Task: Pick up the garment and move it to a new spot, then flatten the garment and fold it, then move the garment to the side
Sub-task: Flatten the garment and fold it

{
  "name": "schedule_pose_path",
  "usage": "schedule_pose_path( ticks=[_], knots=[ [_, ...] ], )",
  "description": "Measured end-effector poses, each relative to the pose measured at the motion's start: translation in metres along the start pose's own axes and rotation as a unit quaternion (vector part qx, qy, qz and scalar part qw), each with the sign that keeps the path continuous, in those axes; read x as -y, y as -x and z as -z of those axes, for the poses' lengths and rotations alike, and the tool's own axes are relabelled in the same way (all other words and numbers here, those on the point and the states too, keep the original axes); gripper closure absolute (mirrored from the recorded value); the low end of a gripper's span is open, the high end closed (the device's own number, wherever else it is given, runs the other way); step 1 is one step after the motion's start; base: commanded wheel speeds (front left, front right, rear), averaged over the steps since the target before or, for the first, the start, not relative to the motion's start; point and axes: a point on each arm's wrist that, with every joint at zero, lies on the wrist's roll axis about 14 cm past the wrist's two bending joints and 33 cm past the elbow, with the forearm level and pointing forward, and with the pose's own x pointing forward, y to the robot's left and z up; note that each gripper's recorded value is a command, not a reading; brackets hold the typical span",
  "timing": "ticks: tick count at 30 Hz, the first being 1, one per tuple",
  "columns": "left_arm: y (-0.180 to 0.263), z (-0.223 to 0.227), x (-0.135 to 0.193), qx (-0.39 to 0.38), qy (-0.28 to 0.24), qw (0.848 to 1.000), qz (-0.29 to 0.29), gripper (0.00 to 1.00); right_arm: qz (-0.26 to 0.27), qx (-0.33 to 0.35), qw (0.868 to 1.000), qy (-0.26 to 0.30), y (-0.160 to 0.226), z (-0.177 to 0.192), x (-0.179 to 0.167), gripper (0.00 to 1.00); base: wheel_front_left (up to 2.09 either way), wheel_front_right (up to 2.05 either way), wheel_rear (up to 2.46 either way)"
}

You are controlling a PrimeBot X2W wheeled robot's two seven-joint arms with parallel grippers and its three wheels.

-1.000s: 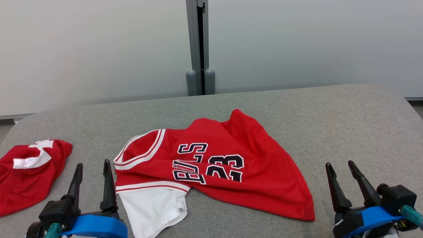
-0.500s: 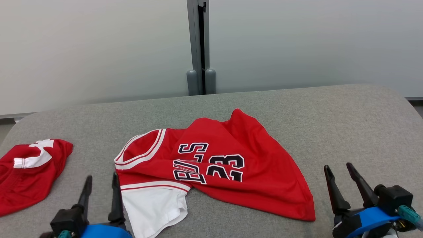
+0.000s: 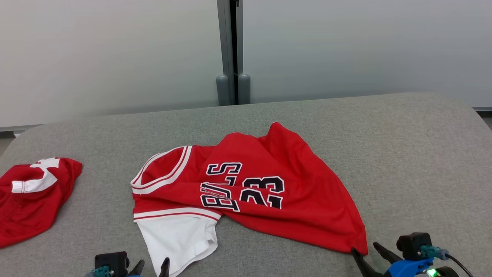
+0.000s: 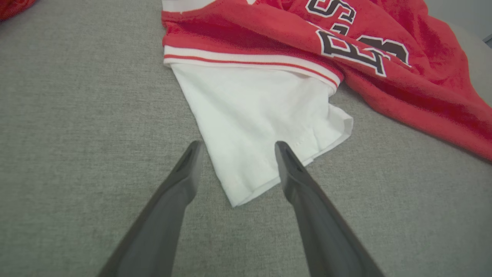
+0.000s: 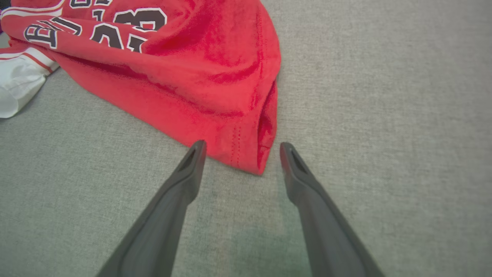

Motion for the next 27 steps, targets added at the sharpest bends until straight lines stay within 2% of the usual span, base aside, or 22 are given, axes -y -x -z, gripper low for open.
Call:
schedule_pose_path(
  ticks=[8,17,19,20,21,22,23,27],
  knots=[
    [-0.002,0.040,-0.007,-0.107,0.013,0.994,-0.003,0.00,-0.004,-0.032,0.999,-0.002,-0.016,0.010,-0.003,0.00,0.00,0.00,0.00],
    [-0.017,0.045,-0.001,-0.130,0.021,0.991,0.014,0.00,-0.020,-0.041,0.999,-0.003,-0.028,0.014,-0.013,0.00,0.00,0.00,0.00],
    [-0.019,0.045,0.003,-0.134,0.017,0.991,0.022,0.00,-0.022,-0.043,0.999,-0.004,-0.029,0.015,-0.015,0.21,0.00,0.00,0.00],
    [-0.020,0.044,0.005,-0.133,0.019,0.990,0.028,0.39,-0.024,-0.044,0.999,-0.003,-0.030,0.016,-0.016,0.51,0.00,0.00,0.00],
    [-0.022,0.043,0.009,-0.132,0.021,0.990,0.036,0.59,-0.026,-0.042,0.999,-0.004,-0.030,0.015,-0.017,0.60,0.00,0.00,0.00],
    [-0.023,0.042,0.013,-0.129,0.023,0.990,0.043,0.98,-0.027,-0.039,0.999,-0.006,-0.031,0.015,-0.017,0.90,0.00,0.00,0.00],
    [-0.024,0.041,0.014,-0.127,0.023,0.991,0.045,1.00,-0.029,-0.037,0.999,-0.006,-0.031,0.015,-0.018,1.00,0.00,0.00,0.00],
    [-0.024,0.037,0.012,-0.117,0.019,0.992,0.043,1.00,-0.035,-0.013,0.999,-0.004,-0.032,0.005,-0.021,1.00,0.00,0.00,0.00]
  ],
)
